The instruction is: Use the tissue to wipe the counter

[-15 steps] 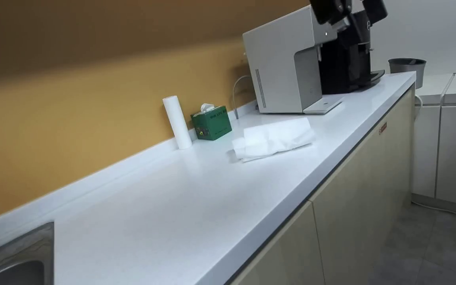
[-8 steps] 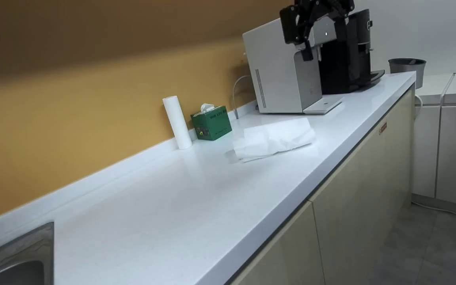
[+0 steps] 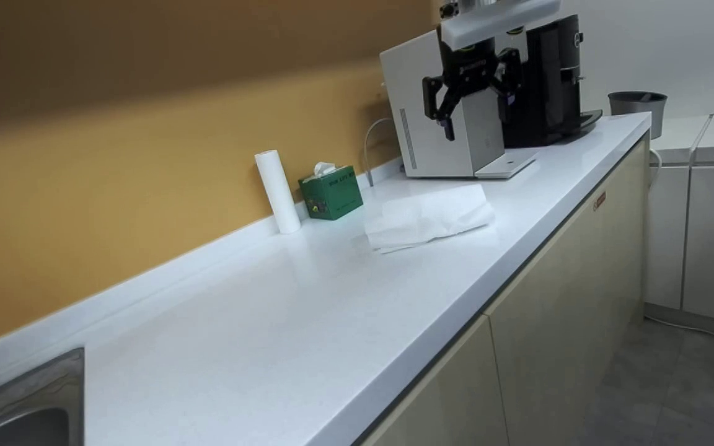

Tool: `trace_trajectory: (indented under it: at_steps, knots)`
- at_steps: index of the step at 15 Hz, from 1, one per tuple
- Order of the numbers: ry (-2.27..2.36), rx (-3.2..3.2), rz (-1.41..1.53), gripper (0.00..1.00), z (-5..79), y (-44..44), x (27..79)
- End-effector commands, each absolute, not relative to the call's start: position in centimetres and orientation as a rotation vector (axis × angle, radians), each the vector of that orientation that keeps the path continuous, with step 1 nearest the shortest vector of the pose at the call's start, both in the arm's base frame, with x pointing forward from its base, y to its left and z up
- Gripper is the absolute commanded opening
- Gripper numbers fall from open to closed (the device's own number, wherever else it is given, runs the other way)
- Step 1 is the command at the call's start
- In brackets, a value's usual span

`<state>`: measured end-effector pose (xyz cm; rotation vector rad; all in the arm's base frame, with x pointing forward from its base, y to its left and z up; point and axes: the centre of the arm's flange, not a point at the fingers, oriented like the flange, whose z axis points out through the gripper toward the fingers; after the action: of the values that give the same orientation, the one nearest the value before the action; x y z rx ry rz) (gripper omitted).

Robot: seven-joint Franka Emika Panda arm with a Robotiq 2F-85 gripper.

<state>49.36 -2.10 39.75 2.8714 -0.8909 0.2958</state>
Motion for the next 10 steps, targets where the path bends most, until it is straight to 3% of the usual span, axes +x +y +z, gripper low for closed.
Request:
trace_trajectory:
  at_steps: [1, 10]
  knots:
    - [-0.899, 2.872, 0.288, 1.0, 39.2, -2.2, 49.7]
    - [-0.685, 2.947, 0.267, 1.0, 36.2, -3.5, 54.0]
